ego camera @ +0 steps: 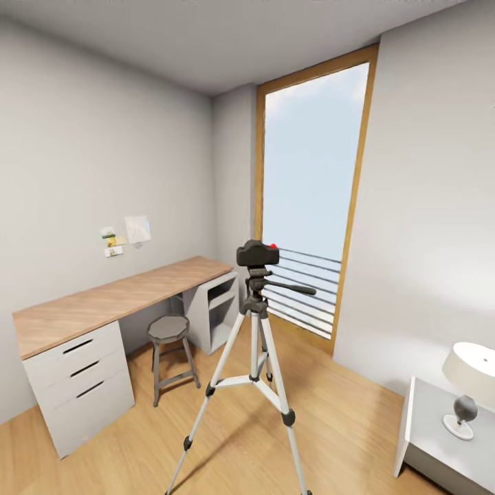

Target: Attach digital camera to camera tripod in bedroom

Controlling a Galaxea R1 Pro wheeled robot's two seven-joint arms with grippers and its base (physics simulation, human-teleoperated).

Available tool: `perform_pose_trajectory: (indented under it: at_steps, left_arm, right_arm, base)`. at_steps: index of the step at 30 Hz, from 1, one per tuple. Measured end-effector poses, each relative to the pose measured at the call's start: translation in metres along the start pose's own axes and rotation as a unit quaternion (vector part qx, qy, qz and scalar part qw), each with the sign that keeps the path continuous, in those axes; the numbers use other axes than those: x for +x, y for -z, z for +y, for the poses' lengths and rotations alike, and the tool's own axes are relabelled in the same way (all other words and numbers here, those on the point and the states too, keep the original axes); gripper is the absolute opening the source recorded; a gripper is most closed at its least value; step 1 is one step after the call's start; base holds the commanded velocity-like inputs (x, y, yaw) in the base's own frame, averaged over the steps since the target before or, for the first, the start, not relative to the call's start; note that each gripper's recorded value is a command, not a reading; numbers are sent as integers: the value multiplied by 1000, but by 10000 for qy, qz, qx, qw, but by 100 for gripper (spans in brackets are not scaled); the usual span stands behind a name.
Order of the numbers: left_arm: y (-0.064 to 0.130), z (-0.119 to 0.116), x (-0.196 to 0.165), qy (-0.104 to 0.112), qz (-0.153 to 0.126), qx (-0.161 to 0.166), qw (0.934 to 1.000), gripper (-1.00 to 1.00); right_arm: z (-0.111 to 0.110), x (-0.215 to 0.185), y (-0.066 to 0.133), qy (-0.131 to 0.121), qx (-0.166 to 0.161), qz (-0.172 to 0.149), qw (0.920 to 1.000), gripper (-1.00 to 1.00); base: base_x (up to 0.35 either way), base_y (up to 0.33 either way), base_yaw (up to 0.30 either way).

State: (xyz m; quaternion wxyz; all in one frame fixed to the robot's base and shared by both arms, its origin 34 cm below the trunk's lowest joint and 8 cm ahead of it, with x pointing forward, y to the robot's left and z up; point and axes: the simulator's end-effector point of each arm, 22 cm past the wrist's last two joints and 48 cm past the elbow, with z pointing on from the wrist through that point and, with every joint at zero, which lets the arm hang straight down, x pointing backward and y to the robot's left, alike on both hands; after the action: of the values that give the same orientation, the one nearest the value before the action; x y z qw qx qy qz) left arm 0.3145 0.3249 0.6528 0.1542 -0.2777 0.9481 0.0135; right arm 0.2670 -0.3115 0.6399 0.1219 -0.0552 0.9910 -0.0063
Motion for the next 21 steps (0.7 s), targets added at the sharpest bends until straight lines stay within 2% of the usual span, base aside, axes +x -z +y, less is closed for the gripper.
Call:
perform_pose_trajectory:
  at_steps: [21]
  left_arm:
    - [1,-1,-2,3,-25,14,10000,100]
  right_arm:
    - [0,-2,0,29,-5,-23,10000,100]
  base:
    - [0,0,0]
